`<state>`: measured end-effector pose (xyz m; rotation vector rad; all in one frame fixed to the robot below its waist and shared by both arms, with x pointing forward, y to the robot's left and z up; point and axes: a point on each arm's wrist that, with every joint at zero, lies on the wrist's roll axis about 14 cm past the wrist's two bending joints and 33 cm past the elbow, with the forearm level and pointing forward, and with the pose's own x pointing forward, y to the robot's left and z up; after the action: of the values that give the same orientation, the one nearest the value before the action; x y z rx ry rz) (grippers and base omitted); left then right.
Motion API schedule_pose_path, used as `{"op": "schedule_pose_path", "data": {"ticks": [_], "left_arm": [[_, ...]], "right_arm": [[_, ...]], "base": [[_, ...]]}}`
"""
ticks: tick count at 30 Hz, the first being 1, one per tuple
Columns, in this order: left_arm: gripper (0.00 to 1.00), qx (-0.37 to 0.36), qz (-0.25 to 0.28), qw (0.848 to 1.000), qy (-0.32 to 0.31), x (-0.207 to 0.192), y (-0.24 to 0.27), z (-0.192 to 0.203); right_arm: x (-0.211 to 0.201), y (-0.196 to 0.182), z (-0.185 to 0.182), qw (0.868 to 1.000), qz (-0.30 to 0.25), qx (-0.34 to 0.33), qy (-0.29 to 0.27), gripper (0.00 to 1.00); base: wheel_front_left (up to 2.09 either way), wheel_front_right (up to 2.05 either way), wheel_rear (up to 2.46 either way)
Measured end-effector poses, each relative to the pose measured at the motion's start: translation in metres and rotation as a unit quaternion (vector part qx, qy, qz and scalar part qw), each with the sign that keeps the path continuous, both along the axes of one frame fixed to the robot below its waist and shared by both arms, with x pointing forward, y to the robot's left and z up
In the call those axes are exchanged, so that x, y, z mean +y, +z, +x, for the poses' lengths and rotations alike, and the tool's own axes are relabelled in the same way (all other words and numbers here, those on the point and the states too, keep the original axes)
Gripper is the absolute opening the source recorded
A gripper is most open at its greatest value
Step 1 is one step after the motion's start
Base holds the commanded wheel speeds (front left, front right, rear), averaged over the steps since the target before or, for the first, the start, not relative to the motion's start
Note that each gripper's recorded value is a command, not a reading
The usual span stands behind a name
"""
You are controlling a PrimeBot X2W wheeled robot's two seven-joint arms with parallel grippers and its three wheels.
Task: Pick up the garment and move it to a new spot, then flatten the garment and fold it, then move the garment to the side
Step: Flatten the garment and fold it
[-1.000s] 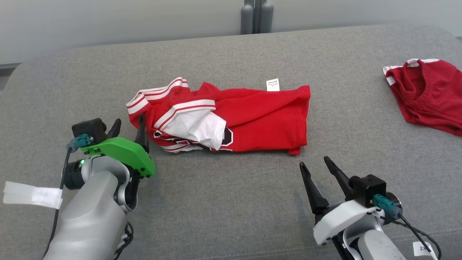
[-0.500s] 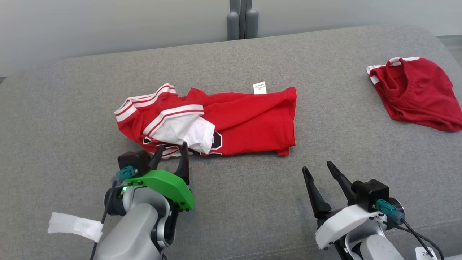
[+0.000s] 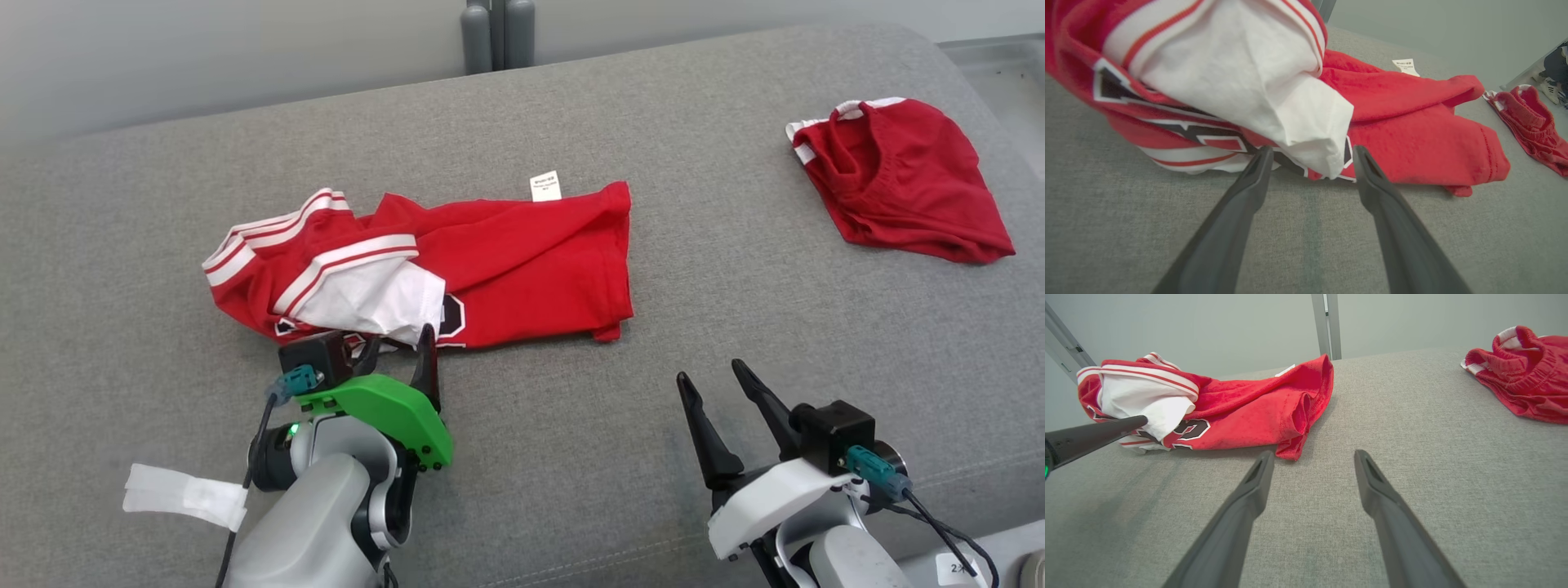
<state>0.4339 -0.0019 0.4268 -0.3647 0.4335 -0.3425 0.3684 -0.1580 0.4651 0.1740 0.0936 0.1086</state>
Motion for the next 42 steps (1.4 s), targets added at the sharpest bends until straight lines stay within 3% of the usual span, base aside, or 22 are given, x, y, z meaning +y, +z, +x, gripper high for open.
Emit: {"op": "schedule_pose_path", "data": {"ticks": [8, 9, 10, 13, 24, 42], "left_arm": [[1.00, 0.006, -0.009, 1.000, -0.001, -0.014, -0.001, 0.011], [0.93, 0.007, -0.007, 1.000, -0.001, -0.014, -0.002, 0.012], [0.46, 0.004, -0.006, 1.000, 0.001, -0.013, -0.003, 0.013], [0.00, -0.009, -0.006, 1.000, 0.005, -0.012, 0.002, 0.018], [0.00, -0.051, -0.023, 0.998, 0.025, 0.010, 0.027, 0.018], [0.00, 0.003, 0.031, 0.987, 0.161, 0.155, 0.033, -0.042]], "right_arm": [[-0.015, -0.007, -0.004, 1.000, 0.000, 0.008, -0.023, 1.00], [-0.016, -0.007, -0.004, 1.000, 0.000, 0.009, -0.025, 1.00], [-0.017, -0.008, -0.004, 1.000, 0.000, 0.010, -0.027, 1.00], [-0.019, -0.010, -0.005, 0.999, 0.001, 0.011, -0.031, 1.00], [-0.008, -0.007, 0.000, 1.000, 0.004, 0.005, -0.014, 1.00], [0.024, 0.004, 0.000, 0.999, 0.004, -0.007, 0.035, 1.00]], "base": [[0.00, 0.00, 0.00], [0.00, 0.00, 0.00], [0.00, 0.00, 0.00], [0.00, 0.00, 0.00], [0.00, 0.00, 0.00], [0.00, 0.00, 0.00]]}}
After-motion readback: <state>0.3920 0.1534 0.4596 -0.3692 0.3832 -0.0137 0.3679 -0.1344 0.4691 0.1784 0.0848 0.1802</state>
